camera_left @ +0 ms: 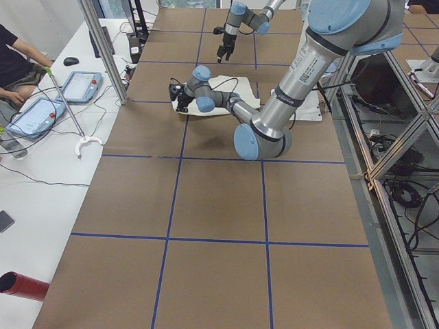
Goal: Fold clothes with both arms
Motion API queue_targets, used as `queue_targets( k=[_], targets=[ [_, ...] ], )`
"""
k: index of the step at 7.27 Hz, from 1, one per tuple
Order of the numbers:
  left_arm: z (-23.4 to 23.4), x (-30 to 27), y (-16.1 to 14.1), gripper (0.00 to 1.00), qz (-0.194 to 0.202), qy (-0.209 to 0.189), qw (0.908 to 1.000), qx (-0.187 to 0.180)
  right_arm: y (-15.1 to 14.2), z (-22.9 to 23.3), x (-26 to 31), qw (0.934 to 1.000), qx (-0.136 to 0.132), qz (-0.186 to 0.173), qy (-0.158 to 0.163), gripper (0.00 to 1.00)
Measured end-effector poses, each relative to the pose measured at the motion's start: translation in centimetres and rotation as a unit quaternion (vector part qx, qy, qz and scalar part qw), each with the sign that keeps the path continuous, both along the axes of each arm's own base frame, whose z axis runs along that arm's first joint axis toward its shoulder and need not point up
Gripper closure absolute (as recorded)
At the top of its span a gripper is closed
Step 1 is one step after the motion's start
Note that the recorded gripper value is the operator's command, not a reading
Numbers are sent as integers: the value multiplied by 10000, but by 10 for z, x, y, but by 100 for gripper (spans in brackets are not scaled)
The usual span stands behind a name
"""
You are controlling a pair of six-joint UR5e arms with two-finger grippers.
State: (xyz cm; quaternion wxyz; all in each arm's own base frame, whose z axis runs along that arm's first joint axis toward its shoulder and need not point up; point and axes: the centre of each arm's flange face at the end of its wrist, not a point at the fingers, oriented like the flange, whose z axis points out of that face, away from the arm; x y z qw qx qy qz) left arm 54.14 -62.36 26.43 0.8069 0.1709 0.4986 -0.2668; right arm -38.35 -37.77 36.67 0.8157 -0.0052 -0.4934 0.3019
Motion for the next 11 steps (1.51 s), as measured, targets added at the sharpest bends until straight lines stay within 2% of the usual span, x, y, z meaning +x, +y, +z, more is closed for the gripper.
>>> queue_targets(
  k=[1,2,3,5,7,9,11],
  targets=[
    [-5,2,-28,46,-83,103,9999,60,1,-4,-3,10000,13,-15,-38,0],
    [-18,-1,-34,46,-86,252,9995,146,2,-10,-7,9999,36,-44,-91,0],
    [-29,-10,-21,46,10,479,9985,249,5,-17,-14,9998,74,-77,-143,0],
    [-20,-51,33,45,472,930,9941,310,19,-33,-40,9996,85,-134,-231,0],
    [-12,-81,66,45,678,1099,9911,318,50,-54,-82,9994,-213,-92,-263,0],
    [-9,-88,72,45,694,1123,9908,307,79,-78,-126,9991,-347,-122,222,1],
    [-3,-90,73,44,689,1097,9912,277,86,-76,-143,9983,-287,-36,502,4]
  ],
)
